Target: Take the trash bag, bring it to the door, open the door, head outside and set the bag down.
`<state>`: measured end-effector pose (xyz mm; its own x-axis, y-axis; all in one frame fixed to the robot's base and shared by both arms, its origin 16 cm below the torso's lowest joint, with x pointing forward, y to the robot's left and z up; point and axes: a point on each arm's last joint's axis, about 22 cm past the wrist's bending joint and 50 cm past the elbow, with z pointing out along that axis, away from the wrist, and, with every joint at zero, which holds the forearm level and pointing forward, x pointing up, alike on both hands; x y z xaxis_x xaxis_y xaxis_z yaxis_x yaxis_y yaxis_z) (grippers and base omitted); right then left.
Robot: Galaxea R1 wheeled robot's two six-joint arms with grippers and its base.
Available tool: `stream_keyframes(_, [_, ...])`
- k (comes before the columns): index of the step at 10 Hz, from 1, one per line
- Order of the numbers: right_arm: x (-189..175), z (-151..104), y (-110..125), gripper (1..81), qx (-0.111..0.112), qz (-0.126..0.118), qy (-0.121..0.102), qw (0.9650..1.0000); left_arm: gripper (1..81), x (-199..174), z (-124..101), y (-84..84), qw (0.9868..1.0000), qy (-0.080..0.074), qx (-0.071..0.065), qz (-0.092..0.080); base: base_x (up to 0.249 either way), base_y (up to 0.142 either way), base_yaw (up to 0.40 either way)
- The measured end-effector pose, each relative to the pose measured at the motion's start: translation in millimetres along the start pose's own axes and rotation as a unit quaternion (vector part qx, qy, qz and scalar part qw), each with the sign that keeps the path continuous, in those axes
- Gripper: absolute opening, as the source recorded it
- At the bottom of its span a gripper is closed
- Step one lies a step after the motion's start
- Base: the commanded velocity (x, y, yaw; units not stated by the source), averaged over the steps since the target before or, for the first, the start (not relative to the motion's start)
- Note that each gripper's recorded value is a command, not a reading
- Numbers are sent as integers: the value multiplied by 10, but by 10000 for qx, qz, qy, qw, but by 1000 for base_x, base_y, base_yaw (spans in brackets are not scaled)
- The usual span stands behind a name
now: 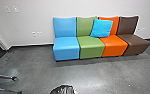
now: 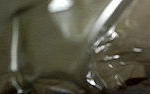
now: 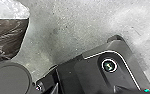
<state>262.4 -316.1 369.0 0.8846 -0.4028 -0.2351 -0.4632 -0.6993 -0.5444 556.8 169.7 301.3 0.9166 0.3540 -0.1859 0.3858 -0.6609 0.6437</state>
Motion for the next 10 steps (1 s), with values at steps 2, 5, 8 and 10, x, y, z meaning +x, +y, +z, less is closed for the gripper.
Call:
stream_keyframes(2, [-124, -40, -110, 811, 64, -90, 75, 9999, 10, -183, -403, 176, 9999, -16, -83, 107, 0, 0, 0])
stream_keyframes(5, [-264, -41, -279, 811, 104, -280, -20, 9996, 10, -571, -837, 0, 10000, 53, 17, 4, 0, 0, 0])
stream_keyframes(8, [-292, -107, -564, 811, 139, -518, -205, 9984, 10, -865, -1277, -284, 9994, 208, 166, -231, 0, 0, 0])
stream_keyframes(10, [-435, -224, -528, 811, 50, -445, -279, 9986, 10, -1022, -1320, -215, 9996, 120, 166, -178, 0, 0, 0])
